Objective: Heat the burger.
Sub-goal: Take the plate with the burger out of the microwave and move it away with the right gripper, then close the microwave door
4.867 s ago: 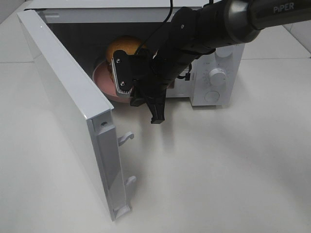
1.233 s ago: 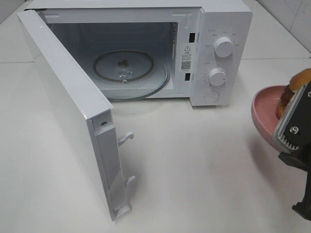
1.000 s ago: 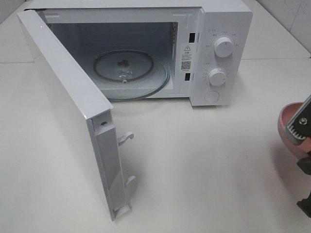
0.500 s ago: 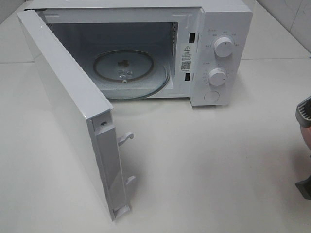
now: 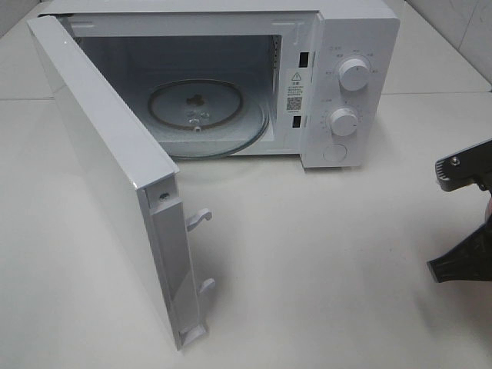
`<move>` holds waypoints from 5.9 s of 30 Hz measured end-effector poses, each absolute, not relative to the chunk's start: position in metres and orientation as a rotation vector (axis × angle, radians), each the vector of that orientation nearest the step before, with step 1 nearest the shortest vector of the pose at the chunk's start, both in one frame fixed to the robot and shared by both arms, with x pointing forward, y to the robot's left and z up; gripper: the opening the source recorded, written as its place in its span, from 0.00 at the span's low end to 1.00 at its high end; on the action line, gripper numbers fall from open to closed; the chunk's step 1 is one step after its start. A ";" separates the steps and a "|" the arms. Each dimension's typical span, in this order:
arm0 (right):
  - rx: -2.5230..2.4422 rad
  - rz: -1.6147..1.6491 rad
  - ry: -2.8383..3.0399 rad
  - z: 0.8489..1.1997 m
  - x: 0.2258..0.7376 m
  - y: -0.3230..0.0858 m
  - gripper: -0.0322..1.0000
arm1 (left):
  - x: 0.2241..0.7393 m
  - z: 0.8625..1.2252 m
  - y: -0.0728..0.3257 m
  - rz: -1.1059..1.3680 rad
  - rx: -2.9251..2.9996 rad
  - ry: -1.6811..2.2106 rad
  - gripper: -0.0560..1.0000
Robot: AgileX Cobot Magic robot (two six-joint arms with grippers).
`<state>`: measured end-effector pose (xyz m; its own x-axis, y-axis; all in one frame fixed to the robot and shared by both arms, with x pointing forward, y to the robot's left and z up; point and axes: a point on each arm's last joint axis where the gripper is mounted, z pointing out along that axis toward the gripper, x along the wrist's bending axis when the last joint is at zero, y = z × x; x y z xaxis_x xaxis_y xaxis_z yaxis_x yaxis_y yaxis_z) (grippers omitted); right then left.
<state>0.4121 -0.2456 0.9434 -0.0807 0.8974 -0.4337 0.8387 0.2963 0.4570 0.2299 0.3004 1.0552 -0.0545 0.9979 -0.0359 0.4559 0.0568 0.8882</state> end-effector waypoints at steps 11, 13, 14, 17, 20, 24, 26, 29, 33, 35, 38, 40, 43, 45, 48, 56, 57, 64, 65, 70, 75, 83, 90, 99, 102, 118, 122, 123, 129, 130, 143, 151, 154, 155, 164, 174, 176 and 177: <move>1.577 0.019 1.860 0.904 0.429 -0.240 0.09 | 0.230 1.055 0.300 0.943 1.489 1.608 0.99; 1.580 0.019 1.853 0.902 0.430 -0.239 0.09 | 0.230 1.055 0.300 0.943 1.489 1.608 0.99; 1.584 0.018 1.848 0.897 0.432 -0.238 0.09 | 0.230 1.055 0.300 0.943 1.489 1.608 0.99; 1.592 0.001 1.850 0.888 0.434 -0.237 0.09 | 0.230 1.055 0.300 0.943 1.489 1.608 0.99; 1.608 -0.023 1.846 0.881 0.434 -0.237 0.10 | 0.230 1.055 0.300 0.943 1.489 1.608 0.99; 1.621 -0.039 1.838 0.876 0.434 -0.237 0.11 | 0.230 1.055 0.300 0.943 1.489 1.608 0.99; 1.615 -0.046 1.832 0.876 0.434 -0.238 0.14 | 0.230 1.055 0.300 0.943 1.489 1.608 0.99; 1.596 -0.059 1.821 0.877 0.434 -0.239 0.22 | 0.230 1.055 0.300 0.943 1.489 1.608 0.99; 1.595 -0.053 1.820 0.883 0.434 -0.240 0.45 | 0.230 1.055 0.300 0.943 1.489 1.608 0.99; 1.609 -0.019 1.822 0.890 0.433 -0.239 0.53 | 0.230 1.055 0.300 0.943 1.489 1.608 0.99; 1.629 0.109 1.874 0.910 0.428 -0.235 0.63 | 0.230 1.055 0.300 0.943 1.489 1.608 0.99; 1.633 0.151 1.885 0.917 0.426 -0.234 0.64 | 0.230 1.055 0.300 0.943 1.489 1.608 0.99; 1.602 0.321 1.915 0.946 0.417 -0.234 0.69 | 0.230 1.055 0.300 0.943 1.489 1.608 0.99; 1.588 0.359 1.923 0.954 0.414 -0.234 0.72 | 0.230 1.055 0.300 0.943 1.489 1.608 0.99; 1.563 0.431 1.962 0.969 0.402 -0.237 0.78 | 0.230 1.055 0.300 0.943 1.489 1.608 0.99; 1.502 0.508 2.201 0.994 0.378 -0.233 0.79 | 0.230 1.055 0.300 0.943 1.489 1.608 0.99; 1.502 0.508 2.201 0.994 0.378 -0.233 0.79 | 0.230 1.055 0.300 0.943 1.489 1.608 0.99; 1.485 0.549 2.246 1.016 0.380 -0.226 0.76 | 0.230 1.055 0.300 0.943 1.489 1.608 0.99; 1.474 0.526 2.254 1.023 0.381 -0.226 0.76 | 0.230 1.055 0.300 0.943 1.489 1.608 0.99; 1.368 0.550 2.278 1.045 0.371 -0.232 0.77 | 0.230 1.055 0.300 0.943 1.489 1.608 0.99; 1.362 0.685 2.241 1.065 0.352 -0.244 0.77 | 0.230 1.055 0.300 0.943 1.489 1.608 0.99; 1.487 0.752 2.010 1.083 0.300 -0.288 0.77 | 0.230 1.055 0.300 0.943 1.489 1.608 0.99; 1.459 0.940 1.743 1.089 0.246 -0.306 0.77 | 0.230 1.055 0.300 0.943 1.489 1.608 0.99; 1.483 0.977 1.617 1.062 0.226 -0.308 0.77 | 0.230 1.055 0.300 0.943 1.489 1.608 0.99; 1.526 0.969 1.604 1.055 0.230 -0.306 0.77 | 0.230 1.055 0.300 0.943 1.489 1.608 0.99; 1.537 0.980 1.605 1.049 0.234 -0.304 0.77 | 0.230 1.055 0.300 0.943 1.489 1.608 0.99; 1.537 0.980 1.605 1.049 0.234 -0.304 0.77 | 0.230 1.055 0.300 0.943 1.489 1.608 0.99; 1.537 0.980 1.605 1.049 0.234 -0.304 0.77 | 0.230 1.055 0.300 0.943 1.489 1.608 0.99; 1.537 0.980 1.605 1.049 0.234 -0.304 0.77 | 0.230 1.055 0.300 0.943 1.489 1.608 0.99; 1.537 0.980 1.605 1.049 0.234 -0.304 0.77 | 0.230 1.055 0.300 0.943 1.489 1.608 0.99; 1.537 0.980 1.605 1.049 0.234 -0.304 0.77 | 0.230 1.055 0.300 0.943 1.489 1.608 0.99; 1.537 0.980 1.605 1.049 0.234 -0.304 0.77 | 0.230 1.055 0.300 0.944 1.490 1.608 0.99; 1.537 0.980 1.605 1.049 0.234 -0.304 0.77 | 0.230 1.055 0.301 0.946 1.489 1.609 0.99; 1.537 0.980 1.605 1.049 0.234 -0.304 0.77 | 0.230 1.055 0.301 0.942 1.483 1.613 0.99; 1.537 0.980 1.605 1.049 0.234 -0.304 0.77 | 0.232 1.070 0.301 1.008 1.364 1.537 0.71; 1.537 0.980 1.604 1.049 0.234 -0.304 0.77 | 0.280 1.072 0.304 1.121 1.240 1.392 0.05; 1.537 0.980 1.604 1.049 0.234 -0.304 0.77 | 0.286 1.070 0.304 1.121 1.235 1.389 0.05; 1.537 0.980 1.604 1.049 0.234 -0.304 0.77 | 0.286 1.070 0.304 1.121 1.235 1.389 0.05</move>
